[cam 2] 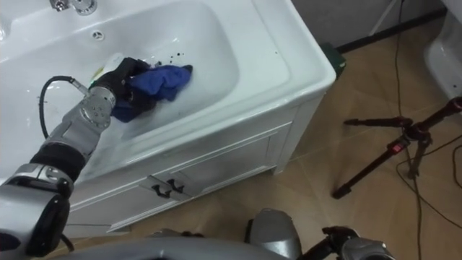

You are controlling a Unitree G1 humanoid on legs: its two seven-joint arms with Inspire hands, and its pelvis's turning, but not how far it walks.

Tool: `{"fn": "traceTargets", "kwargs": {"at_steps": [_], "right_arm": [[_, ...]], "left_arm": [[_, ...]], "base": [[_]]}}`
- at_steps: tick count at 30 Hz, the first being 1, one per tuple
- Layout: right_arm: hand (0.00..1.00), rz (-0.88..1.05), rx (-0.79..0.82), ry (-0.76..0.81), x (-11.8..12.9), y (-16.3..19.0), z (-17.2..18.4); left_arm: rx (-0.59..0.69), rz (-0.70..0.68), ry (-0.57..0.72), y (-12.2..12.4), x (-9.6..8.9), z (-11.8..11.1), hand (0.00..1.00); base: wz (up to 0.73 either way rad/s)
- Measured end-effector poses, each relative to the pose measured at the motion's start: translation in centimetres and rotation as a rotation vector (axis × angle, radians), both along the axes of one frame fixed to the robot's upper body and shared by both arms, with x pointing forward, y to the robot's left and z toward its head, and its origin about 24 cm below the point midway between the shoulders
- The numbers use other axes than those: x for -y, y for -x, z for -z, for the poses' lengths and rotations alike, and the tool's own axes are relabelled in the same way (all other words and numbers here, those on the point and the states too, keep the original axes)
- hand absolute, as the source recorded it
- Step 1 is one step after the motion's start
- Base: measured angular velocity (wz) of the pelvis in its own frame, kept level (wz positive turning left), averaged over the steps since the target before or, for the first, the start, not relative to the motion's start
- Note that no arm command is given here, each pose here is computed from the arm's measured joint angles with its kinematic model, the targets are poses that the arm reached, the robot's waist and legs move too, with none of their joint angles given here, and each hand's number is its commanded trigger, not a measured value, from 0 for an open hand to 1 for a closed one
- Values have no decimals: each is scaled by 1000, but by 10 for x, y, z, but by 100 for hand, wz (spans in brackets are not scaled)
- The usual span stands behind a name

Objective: Wipe basin

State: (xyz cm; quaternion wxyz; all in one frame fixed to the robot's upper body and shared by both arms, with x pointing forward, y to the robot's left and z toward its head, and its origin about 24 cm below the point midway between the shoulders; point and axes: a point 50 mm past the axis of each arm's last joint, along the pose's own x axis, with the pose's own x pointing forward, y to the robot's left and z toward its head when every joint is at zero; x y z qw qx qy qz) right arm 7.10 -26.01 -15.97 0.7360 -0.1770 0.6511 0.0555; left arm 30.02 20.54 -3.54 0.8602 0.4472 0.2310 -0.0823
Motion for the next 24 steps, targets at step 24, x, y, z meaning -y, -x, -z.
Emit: {"fn": "traceTargets", "kwargs": {"at_steps": [24], "right_arm": [[0, 97, -1, 71, 25, 12, -6]], "left_arm": [[-180, 129, -827, 36, -107, -5, 100]], "base": [[-2]]}}
